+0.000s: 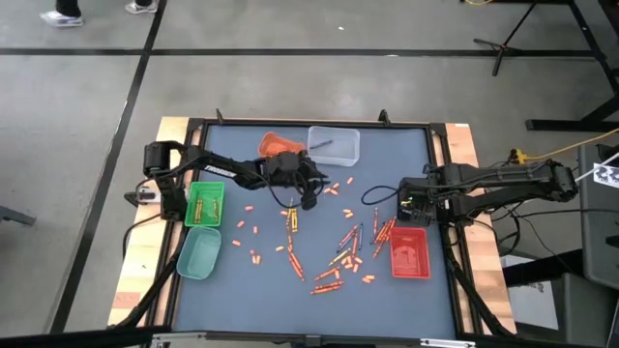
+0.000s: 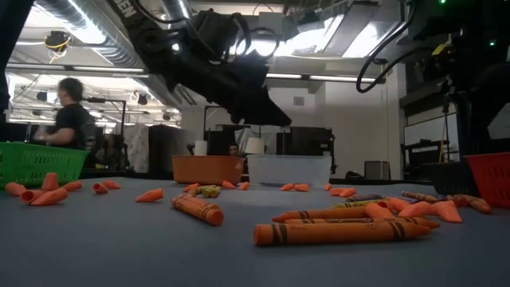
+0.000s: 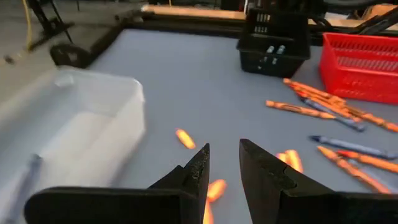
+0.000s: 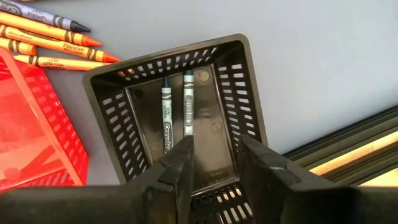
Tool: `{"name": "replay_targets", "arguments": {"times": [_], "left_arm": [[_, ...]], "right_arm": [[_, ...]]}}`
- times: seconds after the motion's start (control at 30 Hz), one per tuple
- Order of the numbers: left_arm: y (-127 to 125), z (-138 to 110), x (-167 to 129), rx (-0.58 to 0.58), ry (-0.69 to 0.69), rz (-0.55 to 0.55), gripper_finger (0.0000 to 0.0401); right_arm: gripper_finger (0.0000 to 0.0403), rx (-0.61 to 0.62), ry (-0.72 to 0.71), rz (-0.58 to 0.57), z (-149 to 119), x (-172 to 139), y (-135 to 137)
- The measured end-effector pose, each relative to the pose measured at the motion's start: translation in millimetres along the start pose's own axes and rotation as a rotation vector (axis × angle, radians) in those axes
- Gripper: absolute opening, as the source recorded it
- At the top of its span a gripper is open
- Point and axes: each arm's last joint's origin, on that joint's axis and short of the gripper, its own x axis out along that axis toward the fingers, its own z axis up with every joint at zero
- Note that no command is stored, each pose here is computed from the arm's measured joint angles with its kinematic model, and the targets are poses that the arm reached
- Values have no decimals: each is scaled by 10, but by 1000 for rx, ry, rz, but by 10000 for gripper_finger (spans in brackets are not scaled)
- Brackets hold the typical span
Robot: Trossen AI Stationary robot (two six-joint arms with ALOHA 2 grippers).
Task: Sort crayons
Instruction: Put the yellow crayon into the green bin
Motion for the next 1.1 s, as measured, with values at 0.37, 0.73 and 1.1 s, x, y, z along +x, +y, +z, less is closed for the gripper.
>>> {"name": "replay_targets", "arguments": {"times": [0.37,0.73,1.1], "left_arm": [[-387,-226,-46,-223,220,0,72],[-613,-418,-137,-400,451,-83,72],[-593,-455,-164,-701,603,-192,72]], "right_arm": [[122,0,0,-1,1,0,0],[122,0,-2,-1,2,1,1],[122,9,-50,13,50,0,14]]}}
